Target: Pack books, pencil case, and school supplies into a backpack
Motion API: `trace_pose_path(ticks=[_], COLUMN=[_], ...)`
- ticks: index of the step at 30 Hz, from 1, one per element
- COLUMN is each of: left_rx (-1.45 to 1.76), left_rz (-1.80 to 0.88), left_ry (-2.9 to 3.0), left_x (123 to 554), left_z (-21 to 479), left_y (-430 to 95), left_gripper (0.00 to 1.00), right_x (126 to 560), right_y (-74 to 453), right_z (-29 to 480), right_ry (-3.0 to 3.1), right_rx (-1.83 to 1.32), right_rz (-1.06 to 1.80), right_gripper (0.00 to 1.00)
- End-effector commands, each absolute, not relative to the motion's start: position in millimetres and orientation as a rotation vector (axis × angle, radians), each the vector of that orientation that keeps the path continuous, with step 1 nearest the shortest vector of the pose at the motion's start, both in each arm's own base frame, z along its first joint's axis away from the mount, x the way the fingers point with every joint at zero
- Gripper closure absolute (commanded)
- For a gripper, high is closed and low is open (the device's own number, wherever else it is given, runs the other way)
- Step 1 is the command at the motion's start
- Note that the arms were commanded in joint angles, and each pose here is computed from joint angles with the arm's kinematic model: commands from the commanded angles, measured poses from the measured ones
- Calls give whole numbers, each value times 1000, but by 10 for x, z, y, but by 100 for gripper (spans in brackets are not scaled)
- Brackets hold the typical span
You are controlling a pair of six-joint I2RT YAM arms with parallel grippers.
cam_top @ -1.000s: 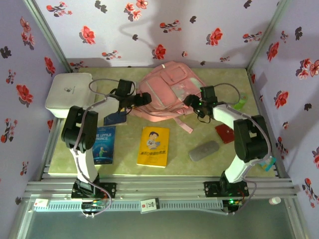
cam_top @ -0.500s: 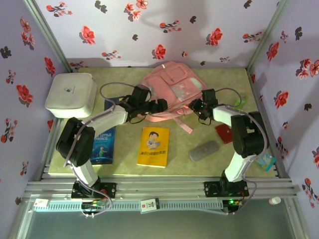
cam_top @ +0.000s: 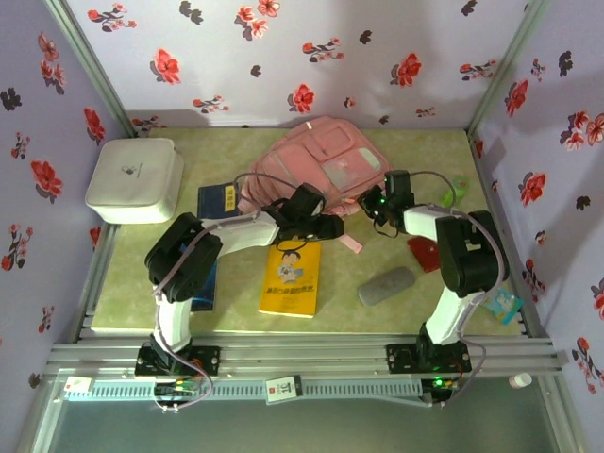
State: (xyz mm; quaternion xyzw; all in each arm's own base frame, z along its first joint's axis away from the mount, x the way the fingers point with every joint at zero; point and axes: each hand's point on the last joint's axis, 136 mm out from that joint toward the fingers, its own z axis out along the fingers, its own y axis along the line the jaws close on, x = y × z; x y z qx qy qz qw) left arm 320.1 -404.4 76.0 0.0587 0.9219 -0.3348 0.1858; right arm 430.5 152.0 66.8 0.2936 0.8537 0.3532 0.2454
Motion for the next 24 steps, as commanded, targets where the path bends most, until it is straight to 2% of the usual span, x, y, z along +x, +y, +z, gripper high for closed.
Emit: trace_pose_path(ticks=[1,13,24], left_rx=[189,144,109], left_rz=[-960,-873,-830], left_ry=[2498,2403,2302], left_x=[3354,3615,3774], left_z=[943,1109,1297], left_y=[-4186,-4181,-4132], left_gripper=[44,55,65], right_x=[4343,4190,4162], right_y=[1709,1982,2074], right_z=[1259,1683,1747], right_ry=[2196,2174,2184], right_rx=[689,615,605], right_rz=[1138,1205,1223], right_gripper=[90,89,89])
